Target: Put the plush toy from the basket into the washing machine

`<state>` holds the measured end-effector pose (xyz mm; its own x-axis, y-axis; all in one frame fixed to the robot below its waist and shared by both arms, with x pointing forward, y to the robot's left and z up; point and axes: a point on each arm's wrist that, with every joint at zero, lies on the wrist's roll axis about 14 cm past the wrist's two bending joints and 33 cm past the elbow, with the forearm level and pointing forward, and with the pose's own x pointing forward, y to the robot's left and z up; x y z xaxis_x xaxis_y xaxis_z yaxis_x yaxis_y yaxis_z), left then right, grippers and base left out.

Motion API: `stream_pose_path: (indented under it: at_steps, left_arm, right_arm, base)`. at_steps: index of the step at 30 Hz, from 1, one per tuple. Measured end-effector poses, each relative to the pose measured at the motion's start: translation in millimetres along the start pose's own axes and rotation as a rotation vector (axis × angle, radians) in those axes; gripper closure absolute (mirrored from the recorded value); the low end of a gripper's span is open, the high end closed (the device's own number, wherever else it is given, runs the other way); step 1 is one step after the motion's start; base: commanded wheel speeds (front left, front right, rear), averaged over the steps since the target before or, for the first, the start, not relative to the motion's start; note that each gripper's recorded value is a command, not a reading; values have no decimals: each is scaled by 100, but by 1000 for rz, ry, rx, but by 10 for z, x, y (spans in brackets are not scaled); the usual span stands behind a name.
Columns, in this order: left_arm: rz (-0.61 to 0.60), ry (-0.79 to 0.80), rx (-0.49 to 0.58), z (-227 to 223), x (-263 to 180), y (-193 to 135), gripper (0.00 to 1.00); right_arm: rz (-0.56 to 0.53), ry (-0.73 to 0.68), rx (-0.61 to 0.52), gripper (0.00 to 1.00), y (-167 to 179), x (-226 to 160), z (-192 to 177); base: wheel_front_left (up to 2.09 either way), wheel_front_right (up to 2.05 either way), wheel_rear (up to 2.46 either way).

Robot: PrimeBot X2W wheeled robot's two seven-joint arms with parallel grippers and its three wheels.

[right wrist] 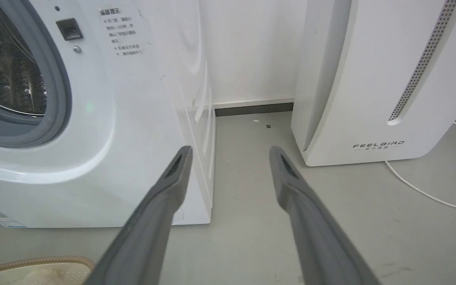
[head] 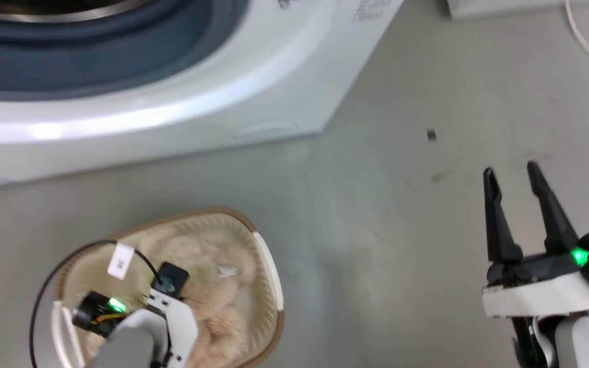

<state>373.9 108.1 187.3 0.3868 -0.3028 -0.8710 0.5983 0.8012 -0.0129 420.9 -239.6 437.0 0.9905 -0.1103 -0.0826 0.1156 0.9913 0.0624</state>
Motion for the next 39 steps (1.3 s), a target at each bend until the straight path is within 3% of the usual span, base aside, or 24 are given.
stream_pose_path:
  at_steps: [8, 24, 32, 39]
  left_arm:
    - [71, -148, -62, 225, -439, -26, 100]
    - [275, -697, -172, 1128, -1606, 161, 100]
    - [322, -1003, -154, 1850, -2189, 354, 100]
    - [368, -1112, -162, 2152, -2348, 621, 100]
  right_arm:
    - [45, -65, 8, 0, 151, -182, 272]
    - [143, -192, 38, 0, 462, -499, 724]
    - [132, -174, 38, 0, 427, -469, 661]
    - [103, -139, 39, 0, 342, -401, 540]
  base:
    - [0, 0, 0]
    - [0, 0, 0]
    - [0, 0, 0]
    - [0, 0, 0]
